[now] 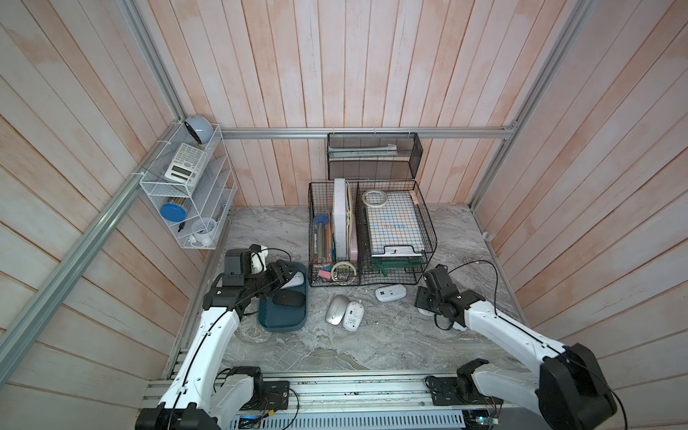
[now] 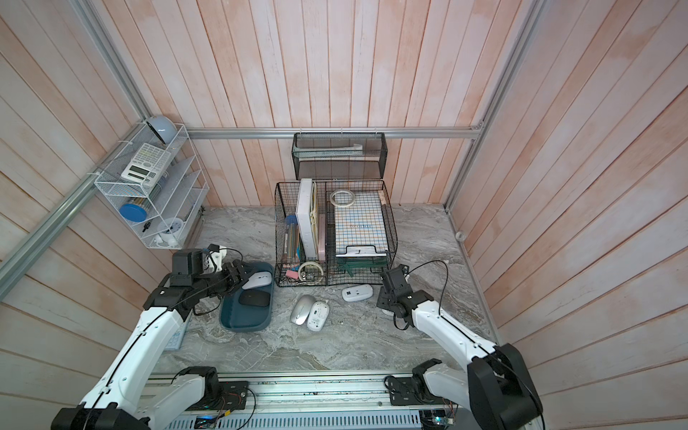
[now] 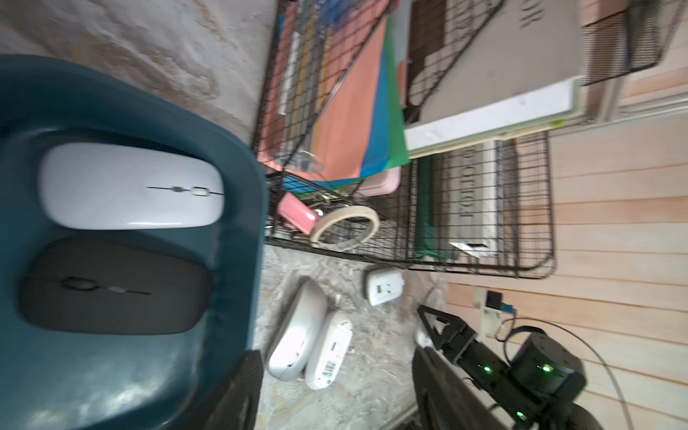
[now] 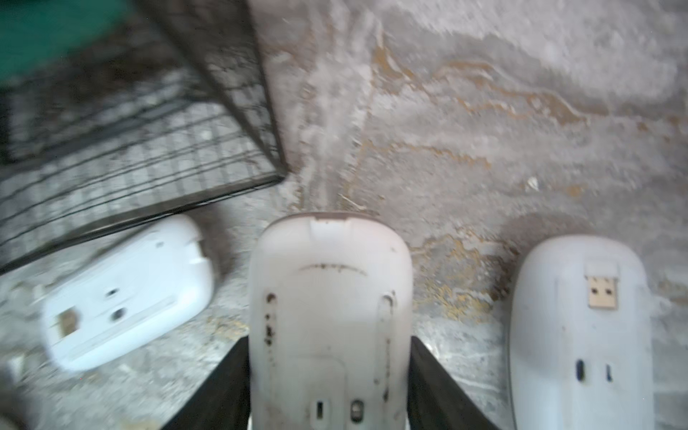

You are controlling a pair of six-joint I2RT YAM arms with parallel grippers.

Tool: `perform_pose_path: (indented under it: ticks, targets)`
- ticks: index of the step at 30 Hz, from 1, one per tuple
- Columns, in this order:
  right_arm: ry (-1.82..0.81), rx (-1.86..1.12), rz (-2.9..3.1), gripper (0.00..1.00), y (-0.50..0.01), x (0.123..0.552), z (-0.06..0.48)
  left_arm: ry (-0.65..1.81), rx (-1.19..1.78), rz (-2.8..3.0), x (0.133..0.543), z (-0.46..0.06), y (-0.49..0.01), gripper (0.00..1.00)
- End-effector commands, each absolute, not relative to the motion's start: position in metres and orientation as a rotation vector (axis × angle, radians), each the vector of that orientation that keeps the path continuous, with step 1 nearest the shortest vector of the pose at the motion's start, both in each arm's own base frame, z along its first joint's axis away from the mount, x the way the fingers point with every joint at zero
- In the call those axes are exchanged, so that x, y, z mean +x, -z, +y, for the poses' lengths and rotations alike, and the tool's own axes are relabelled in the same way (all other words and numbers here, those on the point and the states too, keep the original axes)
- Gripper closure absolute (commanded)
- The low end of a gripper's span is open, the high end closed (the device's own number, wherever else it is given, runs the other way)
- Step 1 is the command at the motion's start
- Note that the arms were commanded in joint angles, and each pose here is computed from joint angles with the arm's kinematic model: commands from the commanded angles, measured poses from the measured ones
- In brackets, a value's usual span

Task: Put the mouse in the storage box
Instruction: Pick up the mouse from the center of the board.

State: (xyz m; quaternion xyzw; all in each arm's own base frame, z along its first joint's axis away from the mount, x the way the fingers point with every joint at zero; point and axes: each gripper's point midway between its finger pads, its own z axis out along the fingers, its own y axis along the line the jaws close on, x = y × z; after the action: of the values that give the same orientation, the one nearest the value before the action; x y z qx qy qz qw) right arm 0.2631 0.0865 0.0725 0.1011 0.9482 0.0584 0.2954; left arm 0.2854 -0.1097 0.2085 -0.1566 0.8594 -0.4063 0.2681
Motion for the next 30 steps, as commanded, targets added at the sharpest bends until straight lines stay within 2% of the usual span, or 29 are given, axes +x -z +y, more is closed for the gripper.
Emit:
perform_pose_path:
  ticks: [1, 8, 12, 21, 27, 30]
  targets:
    - [-0.395, -0.107, 2.36, 0.53, -0.101, 0.262, 0.133, 1.347, -0.259, 2.228, 0.277, -0.142, -0.24, 0.31]
    - [-0.725, -0.727, 1.906, 0.55, -0.143, 0.203, 0.223, 1.442, 0.132, 2.347, 0.24, -0.222, -0.244, 0.31]
    - [-0.811, -0.953, 1.797, 0.54, -0.142, 0.168, 0.254, 1.467, 0.295, 2.403, 0.22, -0.261, -0.232, 0.31]
    - [-0.856, -1.124, 1.684, 0.51, -0.153, 0.143, 0.278, 1.343, 0.484, 2.587, 0.19, -0.309, -0.175, 0.31]
    - [-0.864, -1.142, 1.69, 0.5, -0.153, 0.142, 0.28, 1.347, 0.586, 2.607, 0.176, -0.33, -0.164, 0.32]
    - [-0.863, -1.14, 1.692, 0.5, -0.152, 0.142, 0.28, 1.341, 0.602, 2.634, 0.173, -0.335, -0.155, 0.36]
